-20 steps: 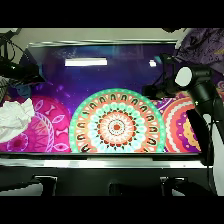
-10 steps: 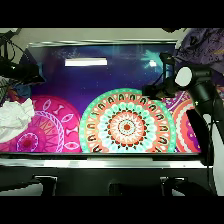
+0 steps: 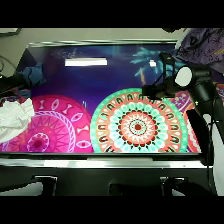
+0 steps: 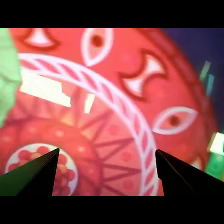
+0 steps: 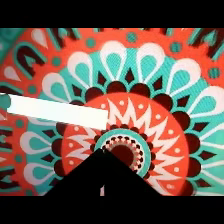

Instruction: Fold the clothes and pants, and hang the long-sleeved shirts on hangers.

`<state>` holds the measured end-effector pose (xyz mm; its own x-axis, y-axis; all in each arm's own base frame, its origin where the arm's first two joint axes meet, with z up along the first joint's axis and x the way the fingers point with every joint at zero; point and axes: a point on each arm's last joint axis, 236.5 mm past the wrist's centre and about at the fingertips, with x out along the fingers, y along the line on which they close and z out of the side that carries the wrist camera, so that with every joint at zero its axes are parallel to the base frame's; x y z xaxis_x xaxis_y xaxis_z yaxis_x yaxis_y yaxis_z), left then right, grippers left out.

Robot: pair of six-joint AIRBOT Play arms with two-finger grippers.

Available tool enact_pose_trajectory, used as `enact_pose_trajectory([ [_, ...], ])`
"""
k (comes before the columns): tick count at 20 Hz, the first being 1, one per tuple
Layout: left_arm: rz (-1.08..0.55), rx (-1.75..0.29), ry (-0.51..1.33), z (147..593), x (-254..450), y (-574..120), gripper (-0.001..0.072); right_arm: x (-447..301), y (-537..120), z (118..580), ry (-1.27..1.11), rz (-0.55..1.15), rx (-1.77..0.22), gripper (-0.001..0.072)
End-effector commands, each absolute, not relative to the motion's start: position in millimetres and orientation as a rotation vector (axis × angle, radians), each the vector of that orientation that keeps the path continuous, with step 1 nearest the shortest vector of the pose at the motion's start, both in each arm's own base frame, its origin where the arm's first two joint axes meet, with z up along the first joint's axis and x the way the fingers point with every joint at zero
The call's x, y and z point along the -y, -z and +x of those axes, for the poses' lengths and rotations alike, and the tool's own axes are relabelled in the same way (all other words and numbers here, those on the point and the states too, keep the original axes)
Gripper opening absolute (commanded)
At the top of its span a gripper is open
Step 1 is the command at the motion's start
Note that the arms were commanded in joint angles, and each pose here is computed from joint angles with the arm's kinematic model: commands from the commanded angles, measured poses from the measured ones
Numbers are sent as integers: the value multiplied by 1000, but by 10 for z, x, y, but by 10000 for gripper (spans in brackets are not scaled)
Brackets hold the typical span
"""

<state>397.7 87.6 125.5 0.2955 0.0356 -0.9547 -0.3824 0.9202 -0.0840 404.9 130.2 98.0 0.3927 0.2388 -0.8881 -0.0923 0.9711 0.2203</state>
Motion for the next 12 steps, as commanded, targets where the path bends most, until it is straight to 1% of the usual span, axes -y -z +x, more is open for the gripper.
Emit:
enact_pose_trajectory([
  [1,-453,-1206,-583,3587,-1851,-987,720,-1302,-973,4023,-211,140,-1160,31],
  [4,-545,-1202,-701,3312,-2360,-628,720,-1294,-955,3985,-210,137,-1178,31],
  [8,-626,-1152,-776,3226,-2748,-130,720,-1280,-927,3921,-208,130,-1208,32],
  [12,-657,-1153,-810,3201,-2987,409,720,-1280,-924,3915,-208,130,-1211,32],
])
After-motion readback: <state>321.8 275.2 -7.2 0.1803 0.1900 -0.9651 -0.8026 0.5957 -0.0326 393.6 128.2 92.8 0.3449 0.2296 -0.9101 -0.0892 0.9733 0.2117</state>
